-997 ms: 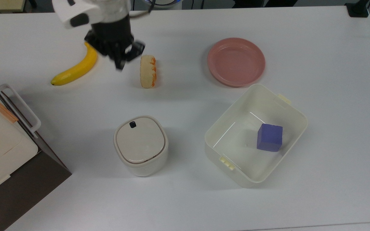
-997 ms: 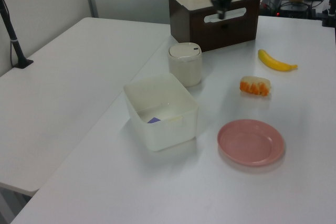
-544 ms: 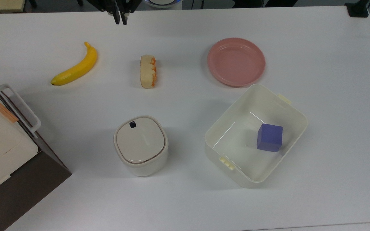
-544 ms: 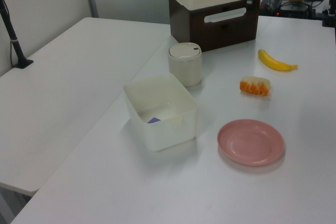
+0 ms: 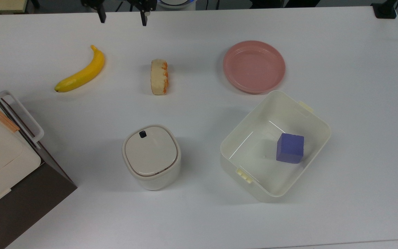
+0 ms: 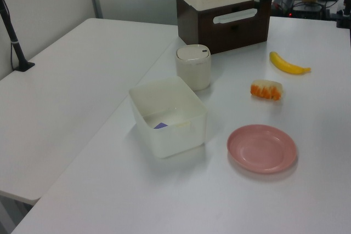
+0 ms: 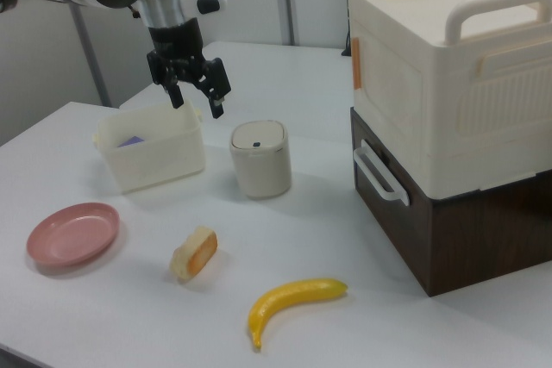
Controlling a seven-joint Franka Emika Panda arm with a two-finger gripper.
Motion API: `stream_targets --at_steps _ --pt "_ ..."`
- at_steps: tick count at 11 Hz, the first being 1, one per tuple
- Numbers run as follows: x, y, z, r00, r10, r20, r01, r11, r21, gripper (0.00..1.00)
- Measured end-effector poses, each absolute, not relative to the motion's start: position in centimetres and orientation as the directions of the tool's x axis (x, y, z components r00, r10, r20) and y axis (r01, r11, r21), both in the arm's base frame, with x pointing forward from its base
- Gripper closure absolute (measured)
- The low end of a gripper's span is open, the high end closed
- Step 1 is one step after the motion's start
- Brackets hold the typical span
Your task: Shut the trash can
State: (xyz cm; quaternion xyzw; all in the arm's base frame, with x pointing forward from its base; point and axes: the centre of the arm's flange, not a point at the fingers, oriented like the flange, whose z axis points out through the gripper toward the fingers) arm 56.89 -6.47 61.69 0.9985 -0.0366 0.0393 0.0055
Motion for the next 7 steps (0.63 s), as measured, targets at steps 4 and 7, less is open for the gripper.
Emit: stream_targets --at_steps 4,7 --pt "55.7 -6.8 63.5 0.990 -0.091 0.104 -0.092 -0.996 0.005 0.00" --pt "55.5 -6.8 63.5 0.991 -0.098 0.093 -0.099 -0.995 0.003 0.00"
